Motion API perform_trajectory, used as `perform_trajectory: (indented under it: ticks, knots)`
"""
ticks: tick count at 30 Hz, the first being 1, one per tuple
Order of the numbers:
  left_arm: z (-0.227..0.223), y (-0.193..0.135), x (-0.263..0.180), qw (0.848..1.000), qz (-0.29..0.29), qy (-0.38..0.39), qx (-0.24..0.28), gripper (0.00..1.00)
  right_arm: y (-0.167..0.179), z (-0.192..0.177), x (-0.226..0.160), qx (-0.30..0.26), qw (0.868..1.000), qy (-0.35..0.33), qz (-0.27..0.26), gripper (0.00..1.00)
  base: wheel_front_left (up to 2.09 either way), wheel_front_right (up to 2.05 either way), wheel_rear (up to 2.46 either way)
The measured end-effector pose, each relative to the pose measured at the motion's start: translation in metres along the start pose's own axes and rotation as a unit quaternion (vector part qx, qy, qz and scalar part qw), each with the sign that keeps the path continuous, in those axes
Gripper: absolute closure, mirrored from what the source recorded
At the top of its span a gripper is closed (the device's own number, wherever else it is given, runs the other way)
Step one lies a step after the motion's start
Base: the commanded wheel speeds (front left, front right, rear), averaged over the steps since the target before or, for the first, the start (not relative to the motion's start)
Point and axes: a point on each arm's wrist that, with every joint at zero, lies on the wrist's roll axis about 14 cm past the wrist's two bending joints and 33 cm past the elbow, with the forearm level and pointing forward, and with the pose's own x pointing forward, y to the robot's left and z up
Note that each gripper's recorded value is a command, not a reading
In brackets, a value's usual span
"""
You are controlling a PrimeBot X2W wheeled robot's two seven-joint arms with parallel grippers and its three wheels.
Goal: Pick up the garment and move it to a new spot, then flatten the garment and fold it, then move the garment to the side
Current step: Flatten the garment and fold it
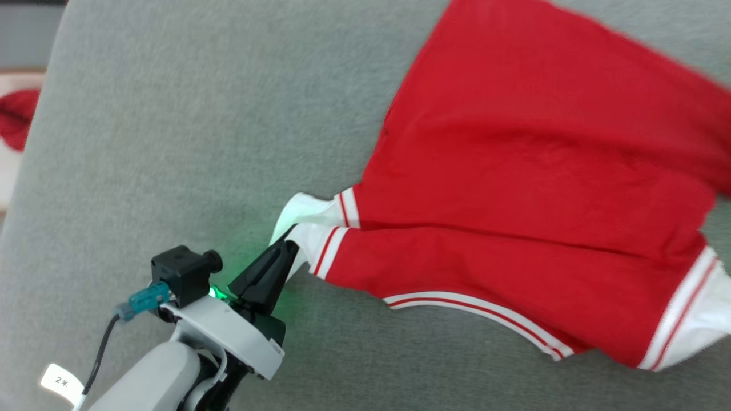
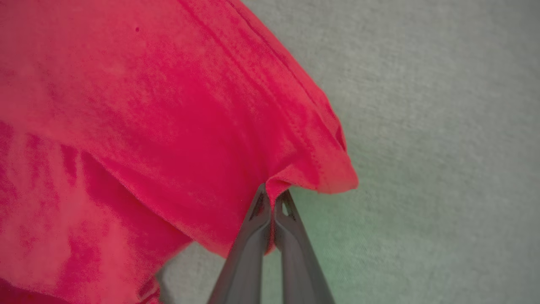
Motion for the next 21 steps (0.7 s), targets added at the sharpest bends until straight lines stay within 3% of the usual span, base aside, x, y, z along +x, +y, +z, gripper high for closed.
perform_trajectory:
  ticks: [11,21]
  knots:
    - [0.019,-0.025,0.003,0.999,-0.033,-0.018,0.017,1.00,0.011,-0.095,-0.075,0.021,0.999,0.030,0.019,1.00,0.00,0.00,0.00]
    - [0.026,-0.039,0.010,0.998,-0.054,-0.023,0.028,1.00,0.058,-0.173,-0.107,0.042,0.994,0.086,0.060,1.00,0.00,0.00,0.00]
